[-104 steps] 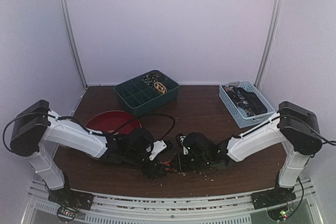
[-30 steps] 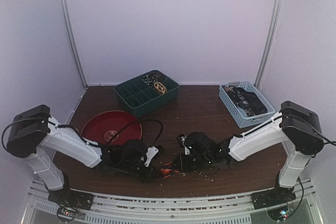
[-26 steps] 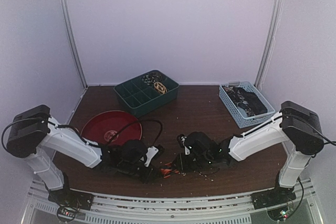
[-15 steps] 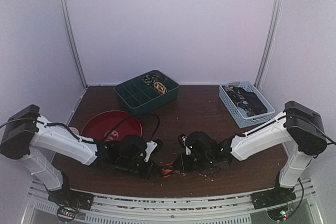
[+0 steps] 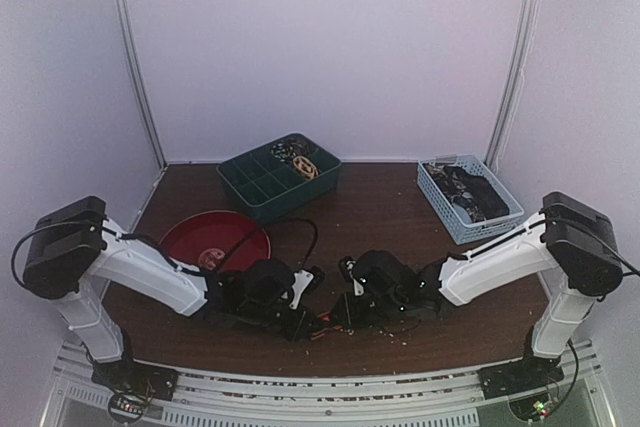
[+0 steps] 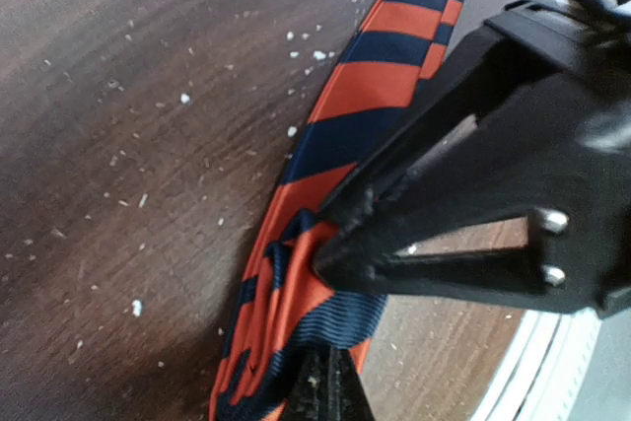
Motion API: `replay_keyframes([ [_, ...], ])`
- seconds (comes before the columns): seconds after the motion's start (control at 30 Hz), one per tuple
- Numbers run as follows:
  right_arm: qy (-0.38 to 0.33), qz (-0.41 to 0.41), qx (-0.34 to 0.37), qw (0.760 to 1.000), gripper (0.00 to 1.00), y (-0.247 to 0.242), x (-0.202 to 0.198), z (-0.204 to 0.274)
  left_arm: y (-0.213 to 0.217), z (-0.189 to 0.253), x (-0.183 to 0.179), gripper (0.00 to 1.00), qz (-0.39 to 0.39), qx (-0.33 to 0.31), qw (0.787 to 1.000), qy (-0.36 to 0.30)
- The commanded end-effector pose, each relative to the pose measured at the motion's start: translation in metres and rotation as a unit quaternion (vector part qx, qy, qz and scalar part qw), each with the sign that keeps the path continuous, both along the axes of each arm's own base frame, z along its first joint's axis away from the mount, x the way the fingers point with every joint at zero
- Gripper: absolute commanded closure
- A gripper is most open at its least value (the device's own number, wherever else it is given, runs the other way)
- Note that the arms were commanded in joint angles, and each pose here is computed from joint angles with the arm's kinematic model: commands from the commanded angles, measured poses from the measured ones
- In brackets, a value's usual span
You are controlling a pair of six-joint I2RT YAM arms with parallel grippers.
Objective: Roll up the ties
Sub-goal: Roll the tie at the center of the board.
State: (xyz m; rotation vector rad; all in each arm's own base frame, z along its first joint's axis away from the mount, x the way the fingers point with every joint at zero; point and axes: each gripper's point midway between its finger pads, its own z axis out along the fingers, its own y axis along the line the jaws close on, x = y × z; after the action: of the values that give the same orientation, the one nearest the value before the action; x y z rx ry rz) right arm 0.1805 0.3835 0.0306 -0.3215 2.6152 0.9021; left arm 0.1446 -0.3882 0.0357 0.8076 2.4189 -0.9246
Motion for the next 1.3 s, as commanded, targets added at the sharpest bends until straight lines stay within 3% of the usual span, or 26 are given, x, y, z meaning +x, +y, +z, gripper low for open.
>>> replay_keyframes([
  [0.0,-0.016,-0.009,-0.012,1.0,0.78,-0.003,0.007,0.013,-0.012,-0.001,-0.002,1.0,-0.01,-0.02,1.0,0.005],
  [0.57,-0.02,-0.001,-0.042,0.999,0.9,-0.006,0.006,0.01,-0.002,-0.008,-0.002,1.0,0.004,-0.011,1.0,0.005],
  [1.27,-0.024,0.0,-0.059,0.998,0.8,-0.01,0.002,0.015,0.002,-0.012,0.003,1.0,0.018,0.005,1.0,0.001],
])
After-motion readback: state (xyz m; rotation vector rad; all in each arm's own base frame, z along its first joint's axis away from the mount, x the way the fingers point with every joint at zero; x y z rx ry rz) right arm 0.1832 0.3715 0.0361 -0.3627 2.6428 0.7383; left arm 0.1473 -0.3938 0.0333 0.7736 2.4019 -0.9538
